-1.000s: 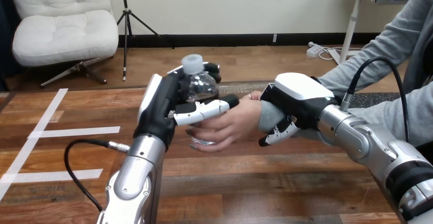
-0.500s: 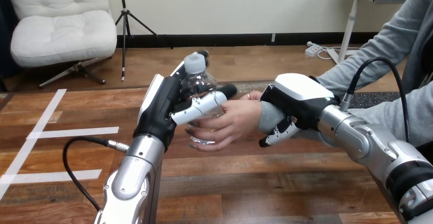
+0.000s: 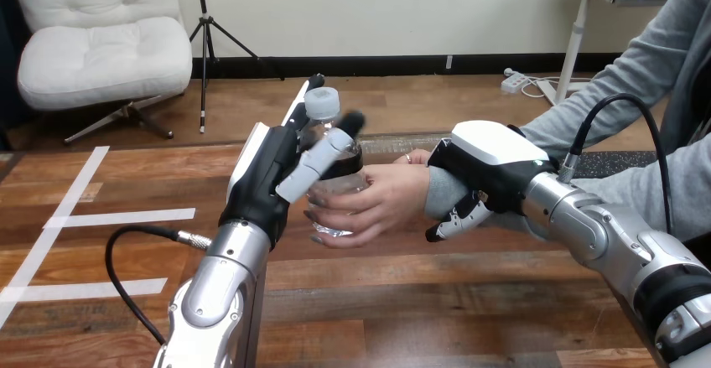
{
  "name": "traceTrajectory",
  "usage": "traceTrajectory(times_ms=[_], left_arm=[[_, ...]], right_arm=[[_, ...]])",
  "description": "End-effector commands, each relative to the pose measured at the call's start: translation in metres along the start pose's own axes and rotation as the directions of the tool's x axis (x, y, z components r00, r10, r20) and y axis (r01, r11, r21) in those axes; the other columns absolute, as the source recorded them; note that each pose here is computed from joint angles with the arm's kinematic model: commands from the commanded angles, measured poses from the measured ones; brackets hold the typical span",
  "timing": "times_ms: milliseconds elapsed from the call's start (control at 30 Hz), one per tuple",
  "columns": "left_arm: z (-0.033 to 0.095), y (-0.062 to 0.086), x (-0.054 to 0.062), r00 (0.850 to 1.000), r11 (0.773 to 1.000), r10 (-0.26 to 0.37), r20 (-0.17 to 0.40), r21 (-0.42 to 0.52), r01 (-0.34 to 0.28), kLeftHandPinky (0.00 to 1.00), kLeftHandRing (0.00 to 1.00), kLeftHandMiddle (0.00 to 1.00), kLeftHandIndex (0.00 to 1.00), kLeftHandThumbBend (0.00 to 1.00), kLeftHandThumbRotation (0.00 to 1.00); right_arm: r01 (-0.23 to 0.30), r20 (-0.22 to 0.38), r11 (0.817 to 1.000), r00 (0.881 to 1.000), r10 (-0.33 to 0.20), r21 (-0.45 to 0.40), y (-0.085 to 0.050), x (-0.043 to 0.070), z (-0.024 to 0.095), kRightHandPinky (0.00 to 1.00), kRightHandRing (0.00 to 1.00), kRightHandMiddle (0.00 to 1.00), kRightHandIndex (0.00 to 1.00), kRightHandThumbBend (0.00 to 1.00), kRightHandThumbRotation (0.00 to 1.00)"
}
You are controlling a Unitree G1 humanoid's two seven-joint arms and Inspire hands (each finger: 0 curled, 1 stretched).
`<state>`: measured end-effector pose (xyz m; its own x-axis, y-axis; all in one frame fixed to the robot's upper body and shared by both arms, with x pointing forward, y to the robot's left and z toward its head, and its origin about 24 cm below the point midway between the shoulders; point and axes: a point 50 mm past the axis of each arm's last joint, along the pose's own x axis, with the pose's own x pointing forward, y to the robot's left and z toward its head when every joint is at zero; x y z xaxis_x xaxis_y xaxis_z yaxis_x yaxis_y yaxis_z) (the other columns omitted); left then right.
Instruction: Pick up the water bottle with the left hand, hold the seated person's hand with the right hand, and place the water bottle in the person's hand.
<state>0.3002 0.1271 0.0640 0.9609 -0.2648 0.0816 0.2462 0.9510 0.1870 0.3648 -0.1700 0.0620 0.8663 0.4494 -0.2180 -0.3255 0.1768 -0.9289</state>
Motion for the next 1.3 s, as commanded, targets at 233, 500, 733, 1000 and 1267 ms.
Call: traceTrajectory(times_ms=[233, 500, 733, 1000, 1267], left_arm=[[0.021, 0.002, 0.005, 0.997, 1.000, -0.014, 0.080, -0.005, 0.014, 1.00, 1.00, 1.00, 1.00, 1.00, 1.00], [0.021, 0.004, 0.002, 0.997, 1.000, -0.019, 0.081, -0.014, 0.020, 1.00, 1.00, 1.00, 1.00, 1.00, 1.00], [0.021, 0.006, -0.001, 0.997, 0.999, -0.004, 0.083, -0.032, 0.007, 1.00, 1.00, 1.00, 1.00, 1.00, 1.00], [0.022, 0.009, -0.006, 0.994, 0.998, 0.014, 0.105, -0.064, -0.007, 1.00, 1.00, 1.00, 1.00, 1.00, 1.00], [0.023, 0.015, -0.014, 0.993, 0.995, 0.028, 0.113, -0.093, -0.017, 1.00, 1.00, 1.00, 1.00, 1.00, 0.99]], right_arm=[[0.161, 0.108, 0.987, 0.982, -0.158, -0.022, -0.047, 0.011, 0.022, 0.16, 0.20, 0.27, 0.28, 0.71, 0.00], [0.160, 0.111, 0.987, 0.982, -0.155, -0.032, -0.047, 0.010, 0.022, 0.16, 0.20, 0.27, 0.28, 0.70, 0.00], [0.159, 0.108, 0.987, 0.982, -0.155, -0.029, -0.046, 0.010, 0.021, 0.15, 0.20, 0.26, 0.28, 0.70, 0.00], [0.160, 0.104, 0.987, 0.982, -0.157, -0.021, -0.046, 0.010, 0.021, 0.16, 0.20, 0.26, 0.28, 0.70, 0.00], [0.164, 0.100, 0.986, 0.982, -0.162, -0.012, -0.048, 0.009, 0.021, 0.16, 0.20, 0.26, 0.27, 0.71, 0.00]])
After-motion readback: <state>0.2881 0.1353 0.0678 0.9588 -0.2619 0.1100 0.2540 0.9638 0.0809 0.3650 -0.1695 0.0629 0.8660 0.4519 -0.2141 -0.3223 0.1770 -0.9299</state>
